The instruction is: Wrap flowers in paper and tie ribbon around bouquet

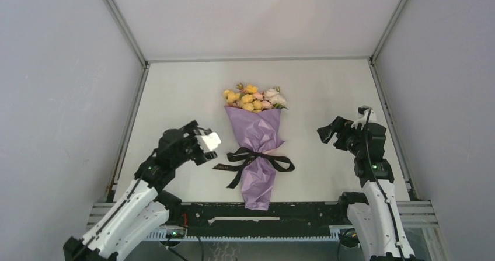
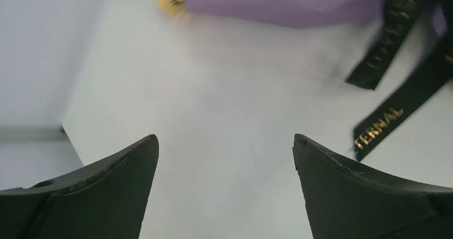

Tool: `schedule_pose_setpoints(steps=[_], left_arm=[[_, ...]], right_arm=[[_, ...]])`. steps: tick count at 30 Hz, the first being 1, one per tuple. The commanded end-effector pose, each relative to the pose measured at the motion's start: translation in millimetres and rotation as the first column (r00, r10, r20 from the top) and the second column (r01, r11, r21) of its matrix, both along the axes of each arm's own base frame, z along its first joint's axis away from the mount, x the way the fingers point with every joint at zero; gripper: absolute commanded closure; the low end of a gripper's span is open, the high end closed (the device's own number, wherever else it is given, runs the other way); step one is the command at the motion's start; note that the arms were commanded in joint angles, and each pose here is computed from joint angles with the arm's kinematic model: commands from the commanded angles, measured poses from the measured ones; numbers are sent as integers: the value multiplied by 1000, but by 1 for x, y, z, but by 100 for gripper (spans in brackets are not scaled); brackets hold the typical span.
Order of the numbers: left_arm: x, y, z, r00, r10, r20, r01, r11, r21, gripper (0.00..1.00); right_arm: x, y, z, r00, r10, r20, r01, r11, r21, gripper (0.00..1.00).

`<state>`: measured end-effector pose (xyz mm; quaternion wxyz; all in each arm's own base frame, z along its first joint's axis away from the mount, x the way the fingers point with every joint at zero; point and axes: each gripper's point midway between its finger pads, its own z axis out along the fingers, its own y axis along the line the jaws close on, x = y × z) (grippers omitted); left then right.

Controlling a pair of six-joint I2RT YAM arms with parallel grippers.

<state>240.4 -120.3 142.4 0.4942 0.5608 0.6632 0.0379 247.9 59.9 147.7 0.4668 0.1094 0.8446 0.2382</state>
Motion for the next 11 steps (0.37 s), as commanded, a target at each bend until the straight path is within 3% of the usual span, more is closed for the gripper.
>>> schedule_pose_setpoints(steps=[1,4,6,8,11], left_arm=[[4,20,19,924,332,-190,-382,813,-440,0],[16,50,34,830,515,-213,-521,581,-625,0],[21,67,46,796,584,-160,-521,524,-674,0],[23,90,54,721,681,-127,-558,462,-689,0],[23,95,49,713,692,-115,-561,463,-686,0]], right_arm=[[12,-19,37,987,-91,134,99,993,-56,0],[10,-29,35,980,-143,136,154,985,-79,0],[8,-36,33,974,-179,141,193,977,-94,0],[8,-45,32,960,-231,161,249,964,-98,1],[6,-45,33,950,-236,203,258,962,-88,0]])
